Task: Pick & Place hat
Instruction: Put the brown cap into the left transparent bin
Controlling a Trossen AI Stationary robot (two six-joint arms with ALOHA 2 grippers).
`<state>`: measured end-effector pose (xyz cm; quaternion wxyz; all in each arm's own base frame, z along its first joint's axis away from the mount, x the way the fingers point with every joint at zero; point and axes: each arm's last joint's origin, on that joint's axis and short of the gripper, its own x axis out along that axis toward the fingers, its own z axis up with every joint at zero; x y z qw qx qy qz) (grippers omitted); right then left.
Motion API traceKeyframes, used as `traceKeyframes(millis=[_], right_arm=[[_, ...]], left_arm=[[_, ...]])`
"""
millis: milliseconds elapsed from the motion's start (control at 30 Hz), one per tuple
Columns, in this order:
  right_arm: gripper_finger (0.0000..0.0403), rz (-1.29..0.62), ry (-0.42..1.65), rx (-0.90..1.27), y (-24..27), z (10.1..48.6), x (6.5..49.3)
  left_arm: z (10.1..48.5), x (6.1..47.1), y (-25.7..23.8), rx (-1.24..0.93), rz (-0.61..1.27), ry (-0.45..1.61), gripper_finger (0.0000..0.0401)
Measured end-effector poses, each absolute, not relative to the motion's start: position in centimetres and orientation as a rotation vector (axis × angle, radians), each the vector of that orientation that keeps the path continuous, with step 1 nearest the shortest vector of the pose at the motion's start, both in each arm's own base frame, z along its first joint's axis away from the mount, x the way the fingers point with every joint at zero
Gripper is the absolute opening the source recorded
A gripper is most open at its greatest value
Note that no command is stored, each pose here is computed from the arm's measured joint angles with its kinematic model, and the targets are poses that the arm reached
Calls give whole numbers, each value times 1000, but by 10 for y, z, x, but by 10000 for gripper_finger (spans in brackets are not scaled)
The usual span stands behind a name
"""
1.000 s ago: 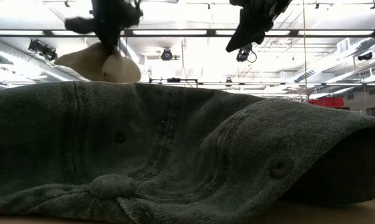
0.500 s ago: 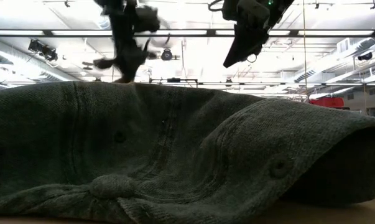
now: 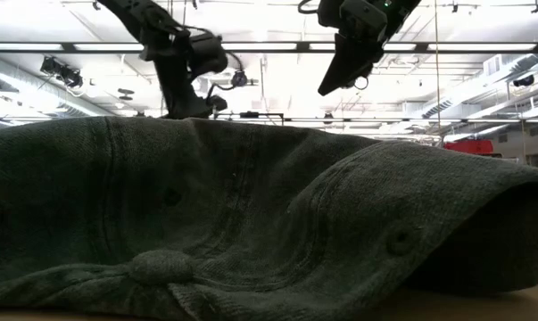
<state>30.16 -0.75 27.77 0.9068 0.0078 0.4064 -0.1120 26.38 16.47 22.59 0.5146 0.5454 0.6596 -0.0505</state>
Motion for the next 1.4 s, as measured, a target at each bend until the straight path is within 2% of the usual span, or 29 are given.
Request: traceKeyframes(millis=[200, 533, 667, 833, 967, 1100, 1200, 1400], right_arm=[[9, -211, 835, -30, -8, 278, 302], [9, -203, 825, -46, -8, 279, 303], [9, -203, 825, -47, -8, 279, 303], [9, -193, 827, -69, -8, 279, 303], [9, -196, 826, -62, -8, 279, 303], [9, -196, 827, -62, -8, 279, 303], [9, -196, 826, -61, -8, 280, 303], [9, -196, 832, -62, -8, 279, 302]], left_arm=[[241, 276, 145, 1428, -78, 1537, 10], [233, 282, 125, 1440, -208, 1445, 10], [216, 276, 125, 1289, -225, 1393, 19], [208, 267, 134, 1030, -40, 1385, 23], [209, 267, 141, 817, 96, 1297, 24], [208, 267, 143, 676, 164, 1248, 28], [209, 267, 143, 640, 202, 1247, 46], [220, 271, 140, 606, 360, 1283, 113]])
